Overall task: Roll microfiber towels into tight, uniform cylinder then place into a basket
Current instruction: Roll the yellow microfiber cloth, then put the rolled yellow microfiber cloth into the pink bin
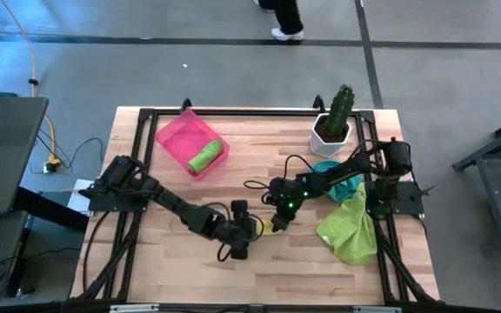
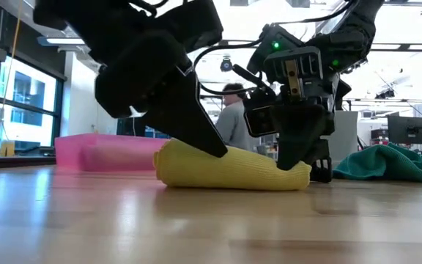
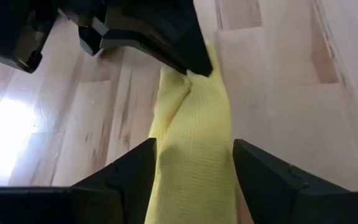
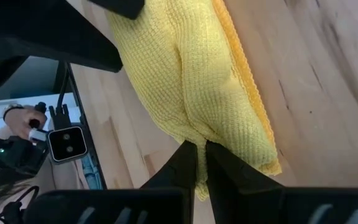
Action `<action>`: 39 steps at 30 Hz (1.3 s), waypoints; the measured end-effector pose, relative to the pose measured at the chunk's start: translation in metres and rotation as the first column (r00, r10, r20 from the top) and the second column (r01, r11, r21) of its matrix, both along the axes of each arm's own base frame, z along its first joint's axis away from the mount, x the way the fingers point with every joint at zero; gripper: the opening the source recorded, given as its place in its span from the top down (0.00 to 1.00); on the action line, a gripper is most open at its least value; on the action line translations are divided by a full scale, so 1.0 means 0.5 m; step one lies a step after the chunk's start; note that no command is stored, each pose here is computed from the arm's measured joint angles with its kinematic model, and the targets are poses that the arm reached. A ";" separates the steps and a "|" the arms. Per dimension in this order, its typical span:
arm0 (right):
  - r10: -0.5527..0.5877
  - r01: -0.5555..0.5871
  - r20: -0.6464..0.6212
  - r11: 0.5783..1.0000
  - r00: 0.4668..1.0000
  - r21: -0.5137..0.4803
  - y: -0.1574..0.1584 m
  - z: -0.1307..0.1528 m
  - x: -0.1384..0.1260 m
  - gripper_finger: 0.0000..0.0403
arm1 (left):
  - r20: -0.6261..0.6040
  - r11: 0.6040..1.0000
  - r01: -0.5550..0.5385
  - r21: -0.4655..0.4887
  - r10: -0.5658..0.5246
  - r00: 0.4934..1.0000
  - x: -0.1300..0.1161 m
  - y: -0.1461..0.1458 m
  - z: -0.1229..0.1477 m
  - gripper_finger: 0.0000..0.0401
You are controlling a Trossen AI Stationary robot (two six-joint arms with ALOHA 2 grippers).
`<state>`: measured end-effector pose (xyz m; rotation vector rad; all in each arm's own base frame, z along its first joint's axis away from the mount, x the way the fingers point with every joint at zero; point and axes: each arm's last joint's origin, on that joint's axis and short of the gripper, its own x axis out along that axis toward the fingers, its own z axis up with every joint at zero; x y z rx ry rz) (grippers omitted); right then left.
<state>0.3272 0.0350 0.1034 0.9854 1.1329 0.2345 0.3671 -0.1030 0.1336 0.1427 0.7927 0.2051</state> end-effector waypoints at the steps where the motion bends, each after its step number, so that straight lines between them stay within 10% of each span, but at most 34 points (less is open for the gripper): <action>1: 0.000 0.000 0.000 1.000 1.000 0.000 0.000 0.000 0.000 0.96 | -0.004 1.000 0.002 0.007 -0.002 1.000 0.000 0.003 0.000 0.49; 22: 0.051 -0.049 0.055 0.998 0.997 -0.047 0.000 0.002 0.001 0.96 | -0.057 0.981 -0.053 -0.188 0.043 0.997 0.024 0.058 -0.059 0.50; 39: 0.217 -0.171 0.212 0.962 0.953 -0.214 -0.006 0.073 -0.021 0.74 | -0.087 0.949 -0.107 -0.296 0.085 0.993 0.020 0.051 -0.065 0.95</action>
